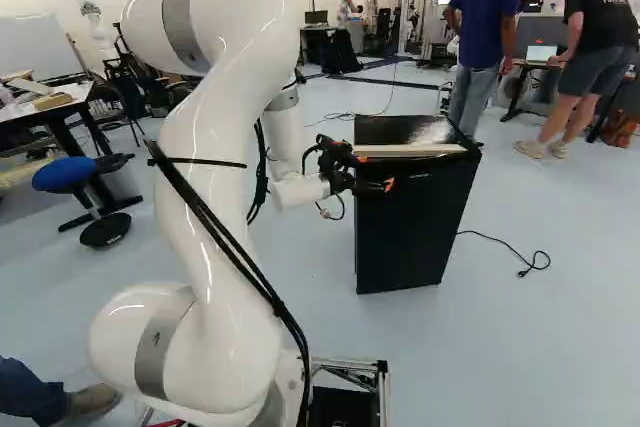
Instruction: Grab a drink from the fridge
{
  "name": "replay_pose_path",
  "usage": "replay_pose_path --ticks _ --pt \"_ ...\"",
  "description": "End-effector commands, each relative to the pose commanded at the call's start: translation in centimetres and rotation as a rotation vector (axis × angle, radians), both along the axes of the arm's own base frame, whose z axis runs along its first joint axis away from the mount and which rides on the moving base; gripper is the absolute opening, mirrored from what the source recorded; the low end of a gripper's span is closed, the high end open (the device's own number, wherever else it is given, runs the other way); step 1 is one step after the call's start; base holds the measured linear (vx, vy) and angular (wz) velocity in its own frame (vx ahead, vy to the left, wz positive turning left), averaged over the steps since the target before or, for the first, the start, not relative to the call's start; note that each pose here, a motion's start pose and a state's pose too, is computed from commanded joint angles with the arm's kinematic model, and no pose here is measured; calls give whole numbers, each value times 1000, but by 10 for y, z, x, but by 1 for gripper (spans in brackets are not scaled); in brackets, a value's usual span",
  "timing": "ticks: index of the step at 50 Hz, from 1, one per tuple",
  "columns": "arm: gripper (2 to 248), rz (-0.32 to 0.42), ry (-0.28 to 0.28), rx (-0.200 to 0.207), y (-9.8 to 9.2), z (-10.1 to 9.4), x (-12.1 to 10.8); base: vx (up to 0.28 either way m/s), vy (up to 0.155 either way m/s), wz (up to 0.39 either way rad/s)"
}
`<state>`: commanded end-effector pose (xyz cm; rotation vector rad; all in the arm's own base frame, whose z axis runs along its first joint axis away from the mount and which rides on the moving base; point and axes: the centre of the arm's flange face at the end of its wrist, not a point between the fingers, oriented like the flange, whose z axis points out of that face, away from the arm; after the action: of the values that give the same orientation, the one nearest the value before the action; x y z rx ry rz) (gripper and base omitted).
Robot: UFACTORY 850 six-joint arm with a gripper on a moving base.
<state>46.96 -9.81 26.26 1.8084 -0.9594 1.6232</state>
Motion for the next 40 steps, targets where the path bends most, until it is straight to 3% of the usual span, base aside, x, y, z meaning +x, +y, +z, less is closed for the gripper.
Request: replay_pose_path --ticks 11,40 --pt "247 -46 16 4 -10 2 -19 0 0 0" --pt "247 -253 65 38 -36 4 -78 0 0 0"
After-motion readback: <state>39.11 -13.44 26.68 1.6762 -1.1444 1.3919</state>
